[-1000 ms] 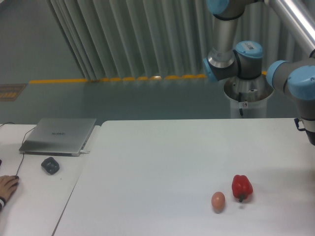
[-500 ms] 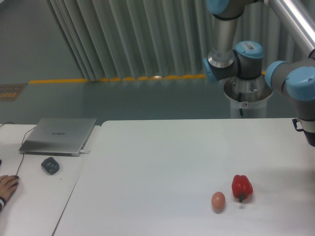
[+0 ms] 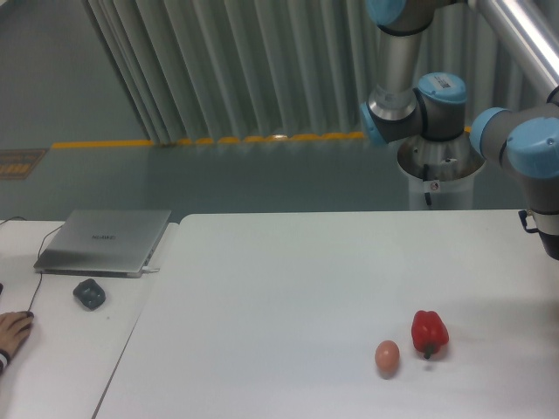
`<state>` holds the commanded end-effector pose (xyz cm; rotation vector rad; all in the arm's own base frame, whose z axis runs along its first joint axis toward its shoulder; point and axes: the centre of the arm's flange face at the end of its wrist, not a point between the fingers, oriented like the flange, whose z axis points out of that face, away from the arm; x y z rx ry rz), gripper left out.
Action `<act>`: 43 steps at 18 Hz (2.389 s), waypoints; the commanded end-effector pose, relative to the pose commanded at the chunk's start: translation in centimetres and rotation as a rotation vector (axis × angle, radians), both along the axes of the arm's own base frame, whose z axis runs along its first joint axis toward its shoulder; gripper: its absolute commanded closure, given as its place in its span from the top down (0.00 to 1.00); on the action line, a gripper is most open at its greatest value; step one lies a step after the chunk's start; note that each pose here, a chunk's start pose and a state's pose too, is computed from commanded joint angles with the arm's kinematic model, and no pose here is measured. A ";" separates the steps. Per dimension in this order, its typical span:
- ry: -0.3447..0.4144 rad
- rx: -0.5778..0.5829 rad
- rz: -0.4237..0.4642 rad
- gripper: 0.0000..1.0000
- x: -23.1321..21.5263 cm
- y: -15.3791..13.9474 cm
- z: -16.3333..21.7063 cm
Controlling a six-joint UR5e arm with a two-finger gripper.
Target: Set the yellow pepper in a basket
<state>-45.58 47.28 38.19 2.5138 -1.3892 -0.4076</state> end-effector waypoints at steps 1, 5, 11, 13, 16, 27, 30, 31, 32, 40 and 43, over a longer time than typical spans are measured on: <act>0.000 0.000 0.000 1.00 0.0 0.0 0.0; 0.001 0.017 0.033 1.00 0.5 0.5 0.0; 0.002 0.026 0.048 1.00 1.0 1.0 -0.1; 0.003 0.028 0.048 1.00 1.2 1.1 0.0; -0.001 0.031 0.060 1.00 1.4 1.2 -0.2; -0.162 0.194 0.268 1.00 5.0 3.0 -0.1; -0.241 0.180 0.306 1.00 5.9 2.7 -0.3; -0.252 0.169 0.308 1.00 6.1 2.5 -0.2; -0.260 0.163 0.306 1.00 6.5 2.4 0.1; -0.339 0.197 0.288 1.00 7.6 3.1 0.0; -0.340 0.200 0.286 1.00 7.5 3.0 0.1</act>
